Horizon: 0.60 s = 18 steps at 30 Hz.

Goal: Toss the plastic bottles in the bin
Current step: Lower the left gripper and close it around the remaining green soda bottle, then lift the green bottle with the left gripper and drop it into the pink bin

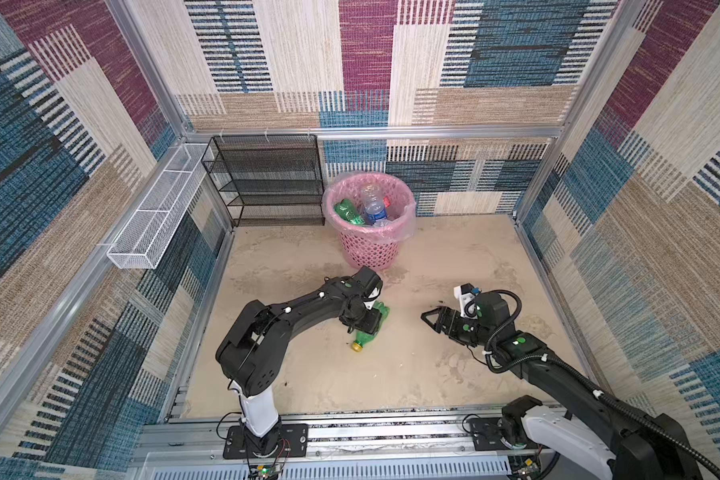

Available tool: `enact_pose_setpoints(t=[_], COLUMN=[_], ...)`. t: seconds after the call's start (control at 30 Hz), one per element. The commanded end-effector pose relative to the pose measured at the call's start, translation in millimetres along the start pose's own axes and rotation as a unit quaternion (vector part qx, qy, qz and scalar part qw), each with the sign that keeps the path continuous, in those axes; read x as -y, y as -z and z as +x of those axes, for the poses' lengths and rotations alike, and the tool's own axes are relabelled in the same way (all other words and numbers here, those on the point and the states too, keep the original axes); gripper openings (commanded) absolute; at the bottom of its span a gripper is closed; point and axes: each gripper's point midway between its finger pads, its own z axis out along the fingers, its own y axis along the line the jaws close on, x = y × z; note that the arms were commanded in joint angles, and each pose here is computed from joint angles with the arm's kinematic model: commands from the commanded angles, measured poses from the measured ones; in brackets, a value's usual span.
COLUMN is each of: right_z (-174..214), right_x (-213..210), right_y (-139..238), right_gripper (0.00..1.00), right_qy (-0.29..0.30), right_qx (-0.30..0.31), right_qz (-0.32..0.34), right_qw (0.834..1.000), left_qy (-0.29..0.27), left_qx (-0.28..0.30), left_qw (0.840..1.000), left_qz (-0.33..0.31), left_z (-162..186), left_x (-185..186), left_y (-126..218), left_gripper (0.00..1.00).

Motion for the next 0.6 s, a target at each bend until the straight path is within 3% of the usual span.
enact_pose_setpoints(t=[0.0, 0.23, 0.57], right_z=[-6.9, -7.4, -7.4], right_x=[-6.4, -8.1, -9.0], right_y=[-0.9, -6.5, -13.3], right_gripper=[0.85, 0.84, 0.84], right_qy=[0.007, 0.004, 0.001], right_qx=[0.010, 0.005, -0.006], right_qz=[-0.009, -0.018, -0.021], right_qw=[1.000, 1.000, 1.000], left_qy=[-0.005, 0.009, 0.088], left_qx=[-0.009, 0.000, 0.045], left_qw=[1.000, 0.999, 0.990], left_qz=[0.020, 0.043, 0.104], left_z=[8.7, 21.1, 39.7], left_x=[5.7, 10.0, 0.0], left_y=[-0.4, 14.4, 40.4], left_gripper=[0.60, 0.58, 0.57])
